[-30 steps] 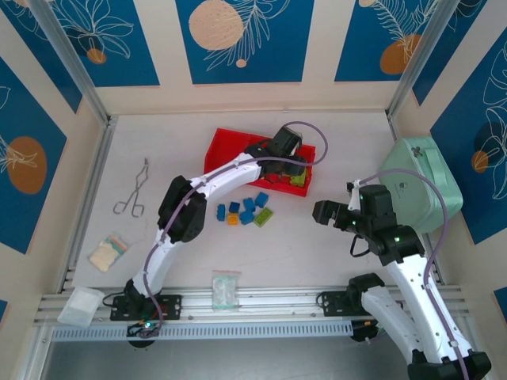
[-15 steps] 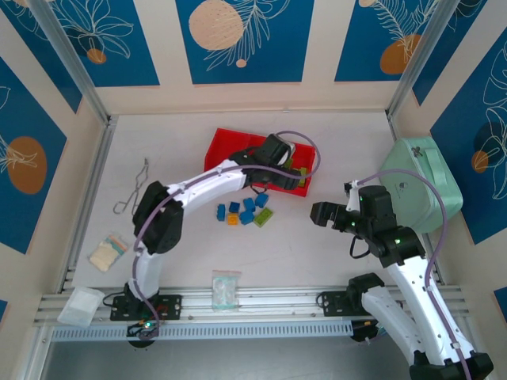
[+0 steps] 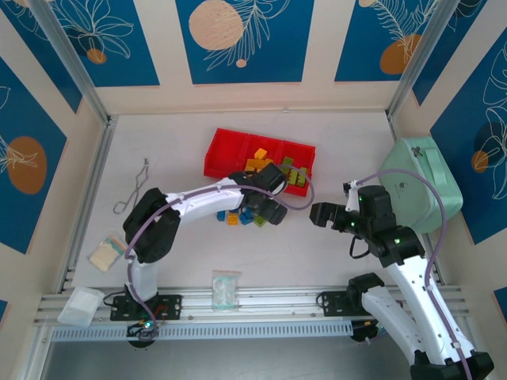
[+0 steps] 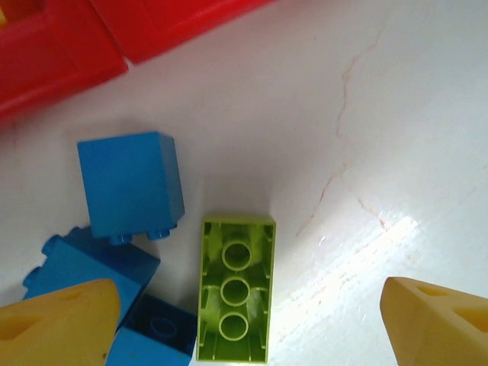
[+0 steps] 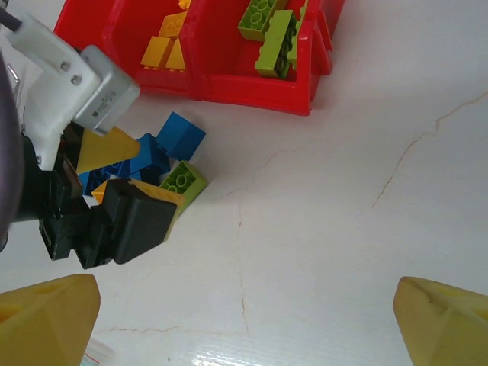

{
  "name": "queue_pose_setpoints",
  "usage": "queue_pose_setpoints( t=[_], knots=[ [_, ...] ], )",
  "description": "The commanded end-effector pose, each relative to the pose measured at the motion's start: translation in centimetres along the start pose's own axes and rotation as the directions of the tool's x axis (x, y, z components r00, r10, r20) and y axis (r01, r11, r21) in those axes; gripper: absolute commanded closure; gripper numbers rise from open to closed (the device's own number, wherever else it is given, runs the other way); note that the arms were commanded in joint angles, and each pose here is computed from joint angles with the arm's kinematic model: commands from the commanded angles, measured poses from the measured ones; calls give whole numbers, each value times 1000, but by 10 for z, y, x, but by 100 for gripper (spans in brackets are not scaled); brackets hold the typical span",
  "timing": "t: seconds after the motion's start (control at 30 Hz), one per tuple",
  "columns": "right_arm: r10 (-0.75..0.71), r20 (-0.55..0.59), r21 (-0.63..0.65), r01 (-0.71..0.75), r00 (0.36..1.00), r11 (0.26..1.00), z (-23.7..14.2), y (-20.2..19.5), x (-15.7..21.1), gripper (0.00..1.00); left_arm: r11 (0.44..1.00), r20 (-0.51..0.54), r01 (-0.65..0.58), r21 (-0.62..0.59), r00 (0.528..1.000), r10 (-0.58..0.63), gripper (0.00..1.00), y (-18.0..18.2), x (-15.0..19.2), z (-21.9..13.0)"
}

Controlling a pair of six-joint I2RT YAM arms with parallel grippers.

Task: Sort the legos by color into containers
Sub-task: Place the lego in the container, then pick up the lego from the center of the table.

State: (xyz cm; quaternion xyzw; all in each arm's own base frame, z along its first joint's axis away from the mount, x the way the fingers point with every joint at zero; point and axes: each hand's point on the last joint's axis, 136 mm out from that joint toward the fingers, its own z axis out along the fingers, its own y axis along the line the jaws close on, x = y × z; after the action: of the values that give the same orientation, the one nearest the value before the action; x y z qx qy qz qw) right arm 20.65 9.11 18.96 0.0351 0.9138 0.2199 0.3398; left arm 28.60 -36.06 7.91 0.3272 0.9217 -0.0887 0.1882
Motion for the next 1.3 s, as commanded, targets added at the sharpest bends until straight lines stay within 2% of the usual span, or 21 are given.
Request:
queue_pose_setpoints(
  t=[0.0, 0.3, 0.47, 0.57, 0.77, 0.9, 1.0, 1.27],
  knots=[
    [-16, -9, -25, 16, 1000, 1000, -1, 5, 4, 1, 999, -51, -39, -35, 998, 38, 14, 5, 15, 11],
    [-34, -7, -21, 34, 999, 999, -1, 6, 6, 1, 997, -124, -50, -63, 991, 42, 26, 8, 19, 35],
    [-38, -11, -17, 38, 999, 999, 0, 6, 7, 1, 995, -142, -48, -91, 989, 35, 27, 14, 24, 42],
    [-40, -9, -16, 40, 999, 999, -1, 6, 7, 1, 994, -157, -47, -100, 987, 31, 31, 16, 27, 44],
    [-39, -7, -15, 39, 999, 999, 1, 6, 7, 1, 995, -172, -40, -95, 985, 23, 41, 16, 33, 47],
    [-40, -6, -15, 40, 999, 999, 1, 6, 7, 1, 994, -197, -34, -102, 980, 14, 42, 18, 43, 51],
    [-37, -6, -14, 37, 999, 999, 1, 5, 7, 1, 995, -212, -20, -100, 977, -2, 48, 18, 49, 55],
    [-36, -4, -10, 36, 999, 999, 2, 4, 7, 1, 997, -236, 3, -80, 971, -22, 53, 13, 55, 65]
  ],
)
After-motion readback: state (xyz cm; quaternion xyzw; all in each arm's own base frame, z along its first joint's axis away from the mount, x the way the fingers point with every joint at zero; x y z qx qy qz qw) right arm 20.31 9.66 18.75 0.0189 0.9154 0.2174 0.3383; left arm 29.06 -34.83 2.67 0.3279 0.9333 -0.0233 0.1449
